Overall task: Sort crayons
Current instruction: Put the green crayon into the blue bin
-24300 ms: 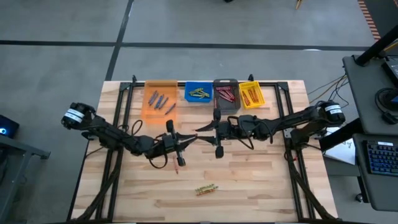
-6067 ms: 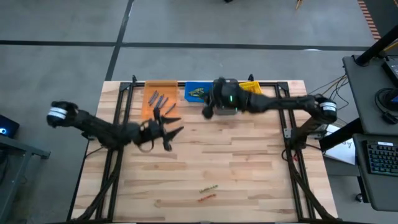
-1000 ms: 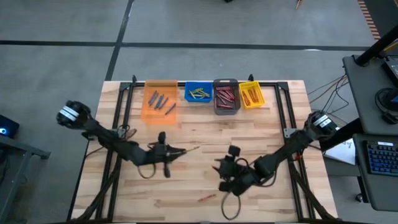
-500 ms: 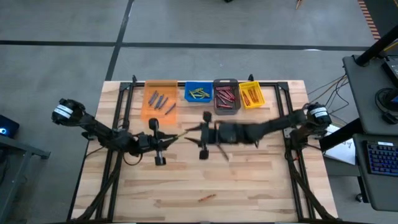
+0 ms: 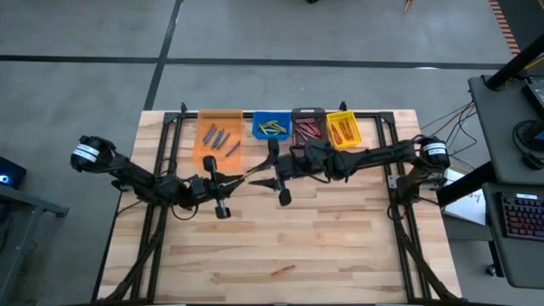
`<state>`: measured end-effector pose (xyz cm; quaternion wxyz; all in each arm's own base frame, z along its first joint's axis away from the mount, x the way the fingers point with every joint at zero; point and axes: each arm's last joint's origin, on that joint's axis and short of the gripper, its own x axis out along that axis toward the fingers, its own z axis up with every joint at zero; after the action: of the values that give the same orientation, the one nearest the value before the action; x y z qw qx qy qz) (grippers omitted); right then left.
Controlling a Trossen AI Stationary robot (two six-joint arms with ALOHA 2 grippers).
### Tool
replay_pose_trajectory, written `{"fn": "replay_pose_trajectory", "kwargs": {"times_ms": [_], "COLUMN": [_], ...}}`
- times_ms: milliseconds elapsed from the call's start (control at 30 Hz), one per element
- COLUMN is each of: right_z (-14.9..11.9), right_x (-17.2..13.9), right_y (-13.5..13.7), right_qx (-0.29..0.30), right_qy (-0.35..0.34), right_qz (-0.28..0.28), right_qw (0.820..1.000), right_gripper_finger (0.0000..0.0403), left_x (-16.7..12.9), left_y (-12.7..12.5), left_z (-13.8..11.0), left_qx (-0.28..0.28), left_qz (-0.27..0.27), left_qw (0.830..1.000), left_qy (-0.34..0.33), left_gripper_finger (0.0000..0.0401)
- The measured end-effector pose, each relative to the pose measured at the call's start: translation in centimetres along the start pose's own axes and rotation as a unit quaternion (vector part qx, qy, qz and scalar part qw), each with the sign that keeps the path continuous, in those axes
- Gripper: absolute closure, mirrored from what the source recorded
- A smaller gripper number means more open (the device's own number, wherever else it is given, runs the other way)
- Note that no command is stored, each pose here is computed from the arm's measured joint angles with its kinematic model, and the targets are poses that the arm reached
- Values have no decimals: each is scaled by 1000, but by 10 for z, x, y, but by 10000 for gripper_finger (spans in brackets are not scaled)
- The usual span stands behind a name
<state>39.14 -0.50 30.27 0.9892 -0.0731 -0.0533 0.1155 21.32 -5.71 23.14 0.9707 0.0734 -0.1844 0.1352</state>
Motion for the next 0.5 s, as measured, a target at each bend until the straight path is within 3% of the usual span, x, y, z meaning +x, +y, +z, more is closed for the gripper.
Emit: {"fn": "replay_pose_trajectory", "kwargs": {"times_ms": [300, 500], "right_z": [10, 10], "right_x": [3, 3], "right_y": [-1, -2], "right_qx": [5, 10], "right_qy": [-15, -14], "right_qz": [-1, -4], "right_qw": [1000, 1000], "right_gripper_finger": [279, 378], "left_x": [1, 3], "left_y": [-1, -2], "left_z": [-3, 0], "left_qx": [-16, -35], "left_qz": [-2, 9], "left_qw": [1000, 999], "left_qy": [5, 3], "left_gripper_finger": [401, 376]}}
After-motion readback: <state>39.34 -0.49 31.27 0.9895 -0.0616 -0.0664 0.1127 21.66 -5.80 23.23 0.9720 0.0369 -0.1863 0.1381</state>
